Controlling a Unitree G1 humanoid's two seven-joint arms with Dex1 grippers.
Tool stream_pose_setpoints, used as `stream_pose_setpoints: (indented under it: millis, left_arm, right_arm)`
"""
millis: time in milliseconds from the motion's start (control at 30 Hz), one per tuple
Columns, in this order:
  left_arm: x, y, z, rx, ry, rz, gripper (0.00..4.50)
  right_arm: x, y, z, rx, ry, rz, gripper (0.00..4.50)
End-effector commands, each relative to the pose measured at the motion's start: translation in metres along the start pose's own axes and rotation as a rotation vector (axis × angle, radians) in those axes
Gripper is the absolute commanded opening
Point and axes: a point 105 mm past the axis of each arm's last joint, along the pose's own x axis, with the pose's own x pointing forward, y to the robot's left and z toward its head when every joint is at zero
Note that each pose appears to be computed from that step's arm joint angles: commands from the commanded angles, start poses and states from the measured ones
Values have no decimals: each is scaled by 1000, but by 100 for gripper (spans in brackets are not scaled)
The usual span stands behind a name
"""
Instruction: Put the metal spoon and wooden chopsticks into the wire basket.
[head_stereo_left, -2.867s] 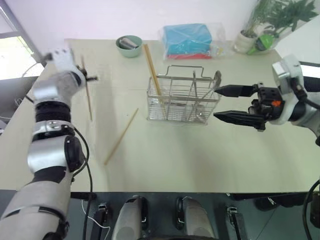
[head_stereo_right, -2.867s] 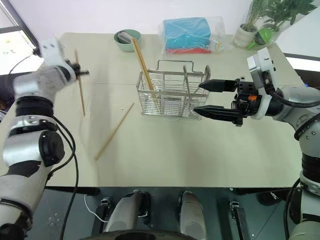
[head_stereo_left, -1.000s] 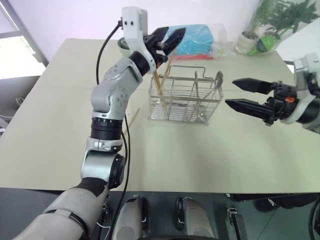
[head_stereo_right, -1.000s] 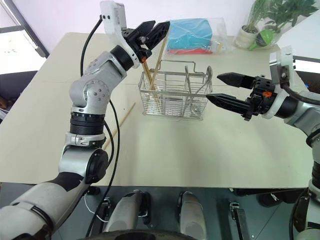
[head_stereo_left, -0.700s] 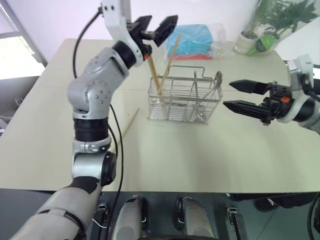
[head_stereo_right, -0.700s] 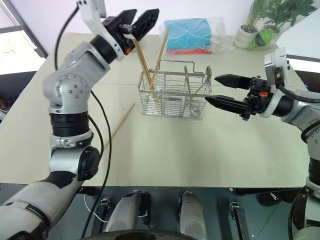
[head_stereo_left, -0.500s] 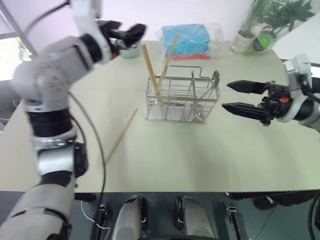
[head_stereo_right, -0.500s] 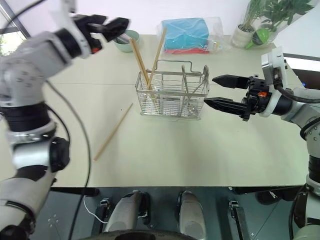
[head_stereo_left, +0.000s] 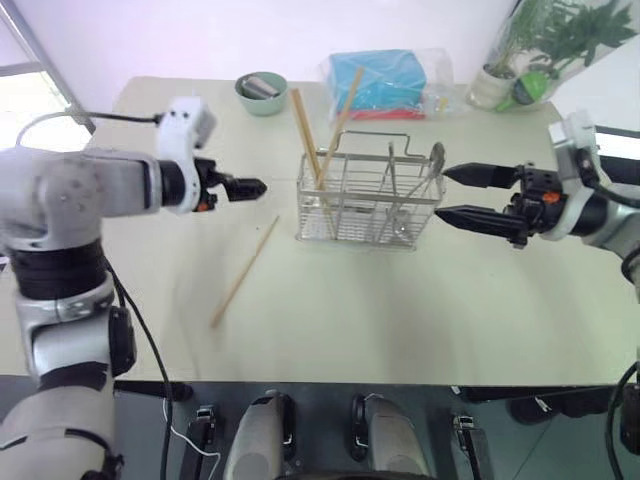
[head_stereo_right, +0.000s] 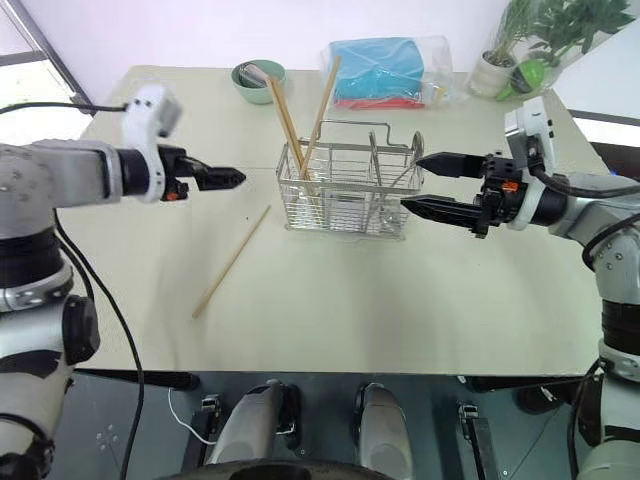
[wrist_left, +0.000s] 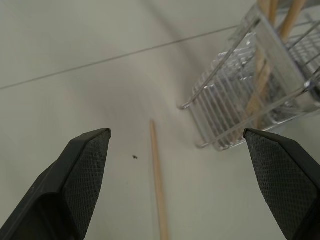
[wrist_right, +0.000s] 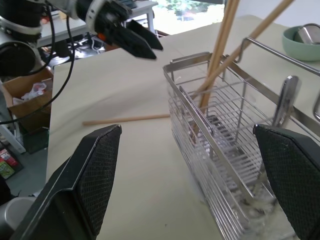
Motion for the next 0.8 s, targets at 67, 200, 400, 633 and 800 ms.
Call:
stream_pose_setpoints:
  millis: [67, 200, 400, 633, 800]
  left_arm:
    - [13, -4, -13, 58, 79, 30, 446]
    - [36, -6, -28, 63, 150, 18, 446]
    - [71, 5, -43, 79, 218, 80, 446]
    - [93, 3, -59, 85, 277, 35, 446]
    - [98, -9, -56, 112, 255, -25, 318]
  right_arm:
    - [-3, 7, 13, -62, -14, 13, 435]
    - [-5, 9, 14, -65, -15, 5, 435]
    - [-8, 13, 14, -66, -16, -18, 435]
    - [-12, 17, 11, -62, -13, -31, 435]
    - [-12, 20, 7, -57, -8, -27, 435]
